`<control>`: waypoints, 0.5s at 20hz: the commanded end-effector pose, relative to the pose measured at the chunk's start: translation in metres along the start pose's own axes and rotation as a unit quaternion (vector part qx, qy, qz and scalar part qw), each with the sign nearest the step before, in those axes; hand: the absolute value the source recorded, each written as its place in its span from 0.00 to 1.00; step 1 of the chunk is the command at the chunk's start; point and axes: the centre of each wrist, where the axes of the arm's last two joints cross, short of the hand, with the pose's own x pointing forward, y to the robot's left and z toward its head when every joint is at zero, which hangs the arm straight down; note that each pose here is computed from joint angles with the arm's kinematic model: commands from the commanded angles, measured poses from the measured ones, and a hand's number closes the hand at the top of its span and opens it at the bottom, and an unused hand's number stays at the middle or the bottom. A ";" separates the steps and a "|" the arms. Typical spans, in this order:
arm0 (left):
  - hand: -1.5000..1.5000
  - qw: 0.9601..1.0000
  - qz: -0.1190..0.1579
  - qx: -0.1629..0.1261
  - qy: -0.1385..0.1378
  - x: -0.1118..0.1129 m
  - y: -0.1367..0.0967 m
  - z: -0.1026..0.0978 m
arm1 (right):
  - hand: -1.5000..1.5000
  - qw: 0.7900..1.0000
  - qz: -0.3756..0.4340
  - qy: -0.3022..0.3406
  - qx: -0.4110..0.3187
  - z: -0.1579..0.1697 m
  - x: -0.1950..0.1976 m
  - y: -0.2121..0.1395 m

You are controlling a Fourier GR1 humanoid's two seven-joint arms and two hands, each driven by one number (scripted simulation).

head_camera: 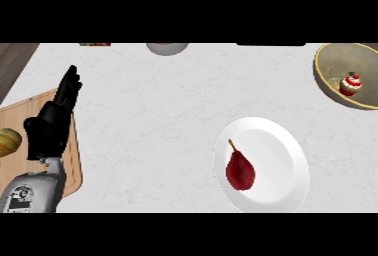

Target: Pick the cupcake from the plate and place it in the bowl

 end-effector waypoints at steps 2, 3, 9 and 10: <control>0.50 1.000 0.001 0.007 0.007 0.005 -0.019 0.007 | 0.00 0.998 -0.061 -0.024 0.024 0.011 -0.031 -0.024; 0.50 1.000 -0.001 0.016 0.013 -0.003 -0.004 -0.004 | 0.00 0.997 -0.052 -0.017 0.049 0.013 -0.022 -0.012; 0.50 1.000 -0.007 0.010 0.009 -0.002 0.009 0.007 | 0.00 0.994 -0.065 -0.028 0.080 0.057 -0.066 -0.020; 0.50 1.000 -0.005 0.015 0.008 0.006 0.022 0.007 | 0.00 0.994 -0.067 -0.033 0.082 0.059 -0.067 -0.026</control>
